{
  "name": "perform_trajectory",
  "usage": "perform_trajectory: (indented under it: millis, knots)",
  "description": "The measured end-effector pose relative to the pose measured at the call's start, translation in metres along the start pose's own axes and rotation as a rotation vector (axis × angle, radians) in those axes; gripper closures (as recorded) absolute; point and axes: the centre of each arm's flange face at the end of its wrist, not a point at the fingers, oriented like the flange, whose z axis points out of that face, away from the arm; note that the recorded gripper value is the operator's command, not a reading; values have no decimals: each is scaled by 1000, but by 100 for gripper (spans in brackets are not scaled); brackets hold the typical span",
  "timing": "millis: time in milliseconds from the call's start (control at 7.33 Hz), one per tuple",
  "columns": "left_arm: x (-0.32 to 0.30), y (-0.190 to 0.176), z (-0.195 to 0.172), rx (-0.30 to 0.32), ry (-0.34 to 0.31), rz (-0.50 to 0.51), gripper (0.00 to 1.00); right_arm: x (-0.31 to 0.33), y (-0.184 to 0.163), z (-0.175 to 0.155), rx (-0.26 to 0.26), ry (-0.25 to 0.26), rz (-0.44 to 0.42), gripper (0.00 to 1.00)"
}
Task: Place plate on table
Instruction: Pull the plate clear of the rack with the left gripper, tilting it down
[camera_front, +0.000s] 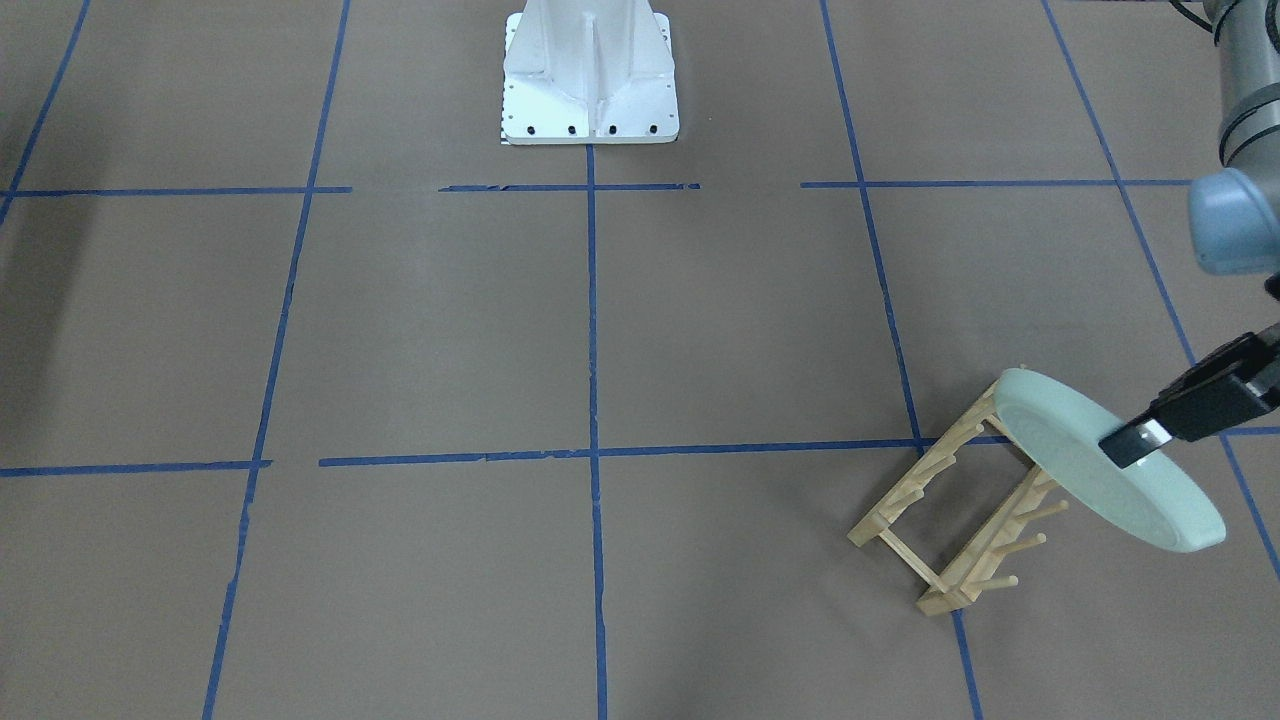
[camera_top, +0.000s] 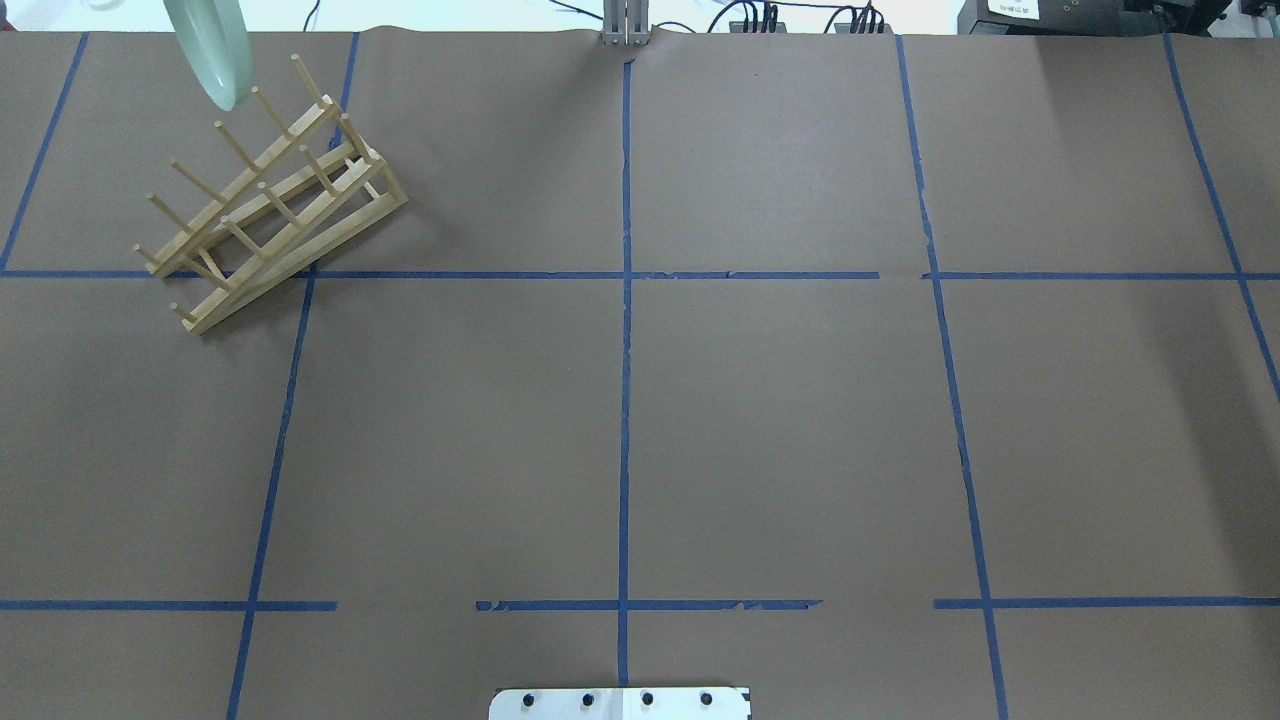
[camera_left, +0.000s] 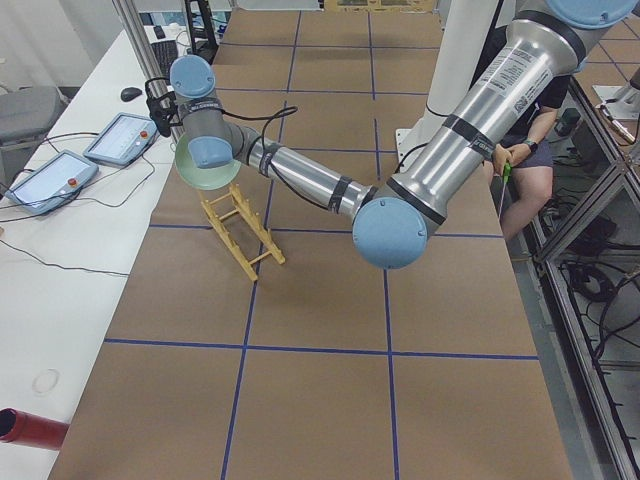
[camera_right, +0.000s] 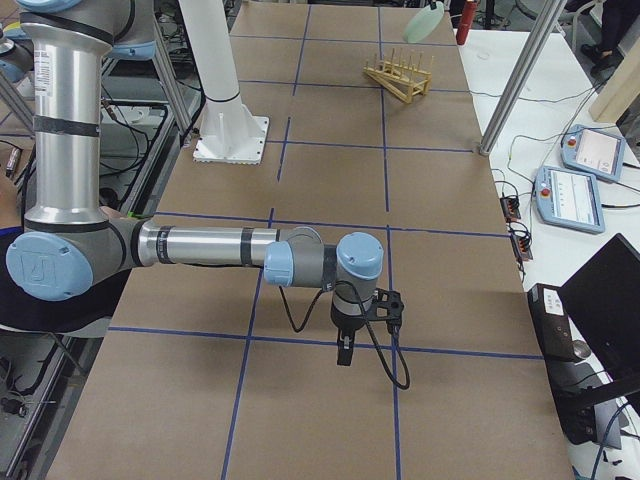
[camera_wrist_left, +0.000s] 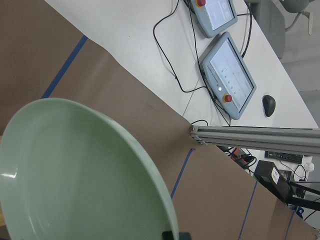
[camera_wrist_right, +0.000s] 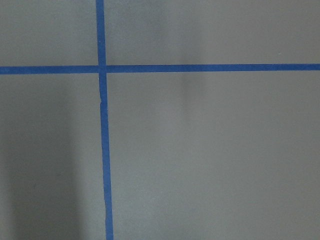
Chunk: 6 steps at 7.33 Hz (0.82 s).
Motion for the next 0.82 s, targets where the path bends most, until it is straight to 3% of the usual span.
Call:
perform_trajectory:
  millis: [273,818]
  knots:
    - [0,21,-14,-20,-12,14,100,0,0,0,0,0,0,0]
    - [29,124,10,-81,-96,37,100,0,0,0,0,0,-1,0]
